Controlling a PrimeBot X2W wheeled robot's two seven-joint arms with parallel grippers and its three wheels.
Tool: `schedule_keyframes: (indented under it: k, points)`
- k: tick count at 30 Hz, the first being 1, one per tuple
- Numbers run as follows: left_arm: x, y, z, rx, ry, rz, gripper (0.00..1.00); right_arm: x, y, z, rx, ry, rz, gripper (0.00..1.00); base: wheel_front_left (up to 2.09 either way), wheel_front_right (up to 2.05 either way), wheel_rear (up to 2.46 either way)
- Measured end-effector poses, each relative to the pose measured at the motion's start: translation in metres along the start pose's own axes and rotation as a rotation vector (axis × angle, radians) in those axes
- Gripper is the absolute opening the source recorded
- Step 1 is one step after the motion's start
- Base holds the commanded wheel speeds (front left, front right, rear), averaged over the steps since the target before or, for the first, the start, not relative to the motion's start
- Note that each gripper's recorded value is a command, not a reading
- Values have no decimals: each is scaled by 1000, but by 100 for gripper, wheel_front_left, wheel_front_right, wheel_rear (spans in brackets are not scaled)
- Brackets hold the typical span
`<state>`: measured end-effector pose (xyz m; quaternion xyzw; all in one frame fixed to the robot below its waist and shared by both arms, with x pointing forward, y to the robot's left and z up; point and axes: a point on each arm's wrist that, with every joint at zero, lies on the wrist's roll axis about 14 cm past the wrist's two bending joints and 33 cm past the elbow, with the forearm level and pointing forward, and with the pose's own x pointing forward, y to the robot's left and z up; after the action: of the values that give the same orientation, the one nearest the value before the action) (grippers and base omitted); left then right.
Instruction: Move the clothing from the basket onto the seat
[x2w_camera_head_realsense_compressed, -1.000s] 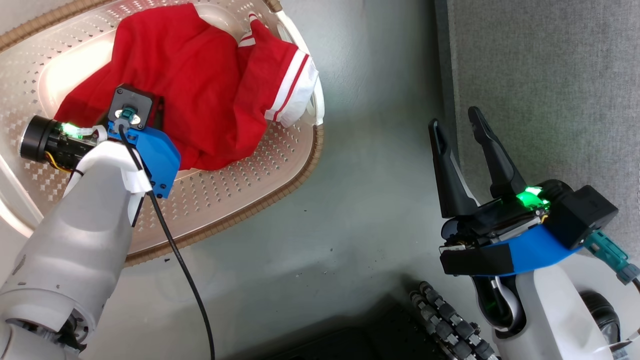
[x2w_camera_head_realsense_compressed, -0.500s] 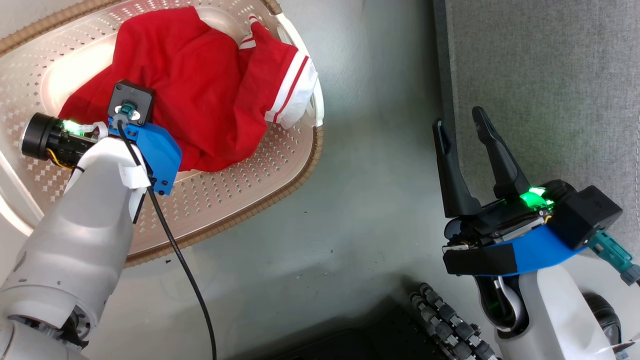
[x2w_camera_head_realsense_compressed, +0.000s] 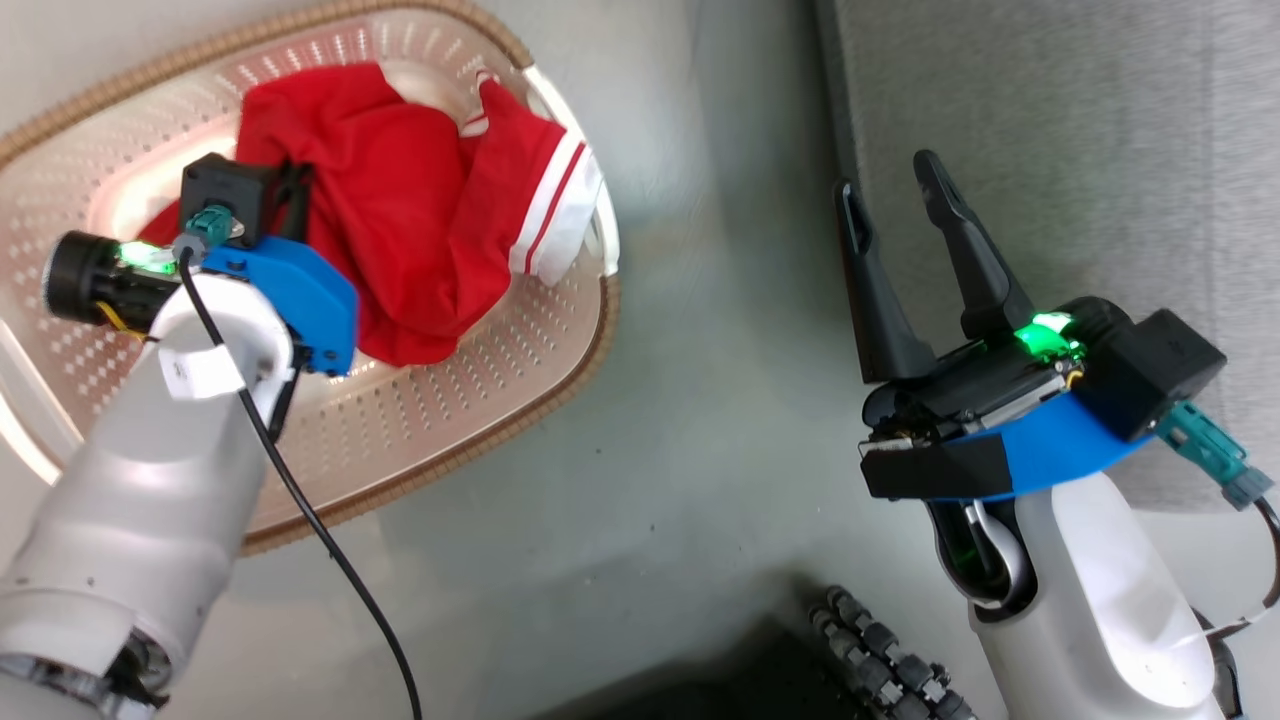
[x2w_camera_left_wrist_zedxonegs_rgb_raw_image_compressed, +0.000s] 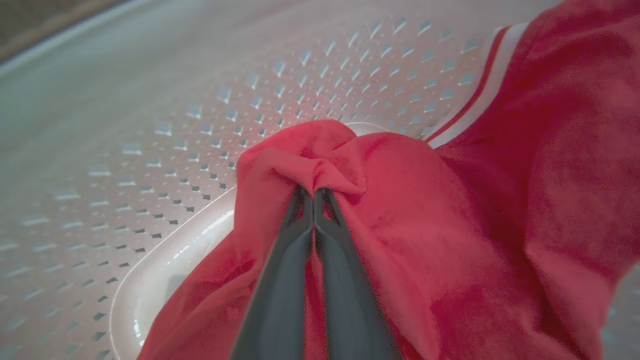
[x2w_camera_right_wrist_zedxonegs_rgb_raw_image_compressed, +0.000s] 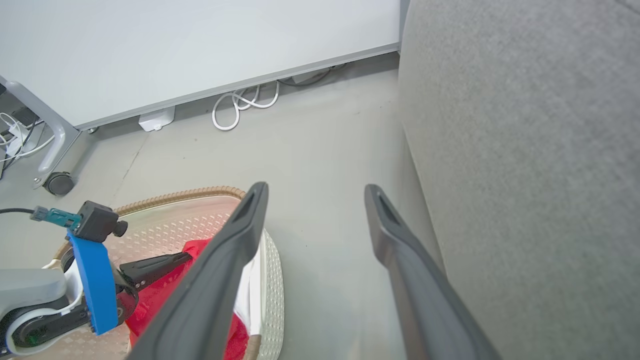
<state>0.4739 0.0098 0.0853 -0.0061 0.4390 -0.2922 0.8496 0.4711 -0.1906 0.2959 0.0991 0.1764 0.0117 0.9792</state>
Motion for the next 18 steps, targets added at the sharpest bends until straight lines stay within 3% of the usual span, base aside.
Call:
schedule_keyframes:
  k: [7,18]
  points:
    - [-39,-36,47,-35,-154,-68,0,-8,3,32,-41,-57,5,100,0,0,0]
    - [-147,-90,115,-9,-396,-123,0,-50,24,92,-47,-158,28,100,0,0,0]
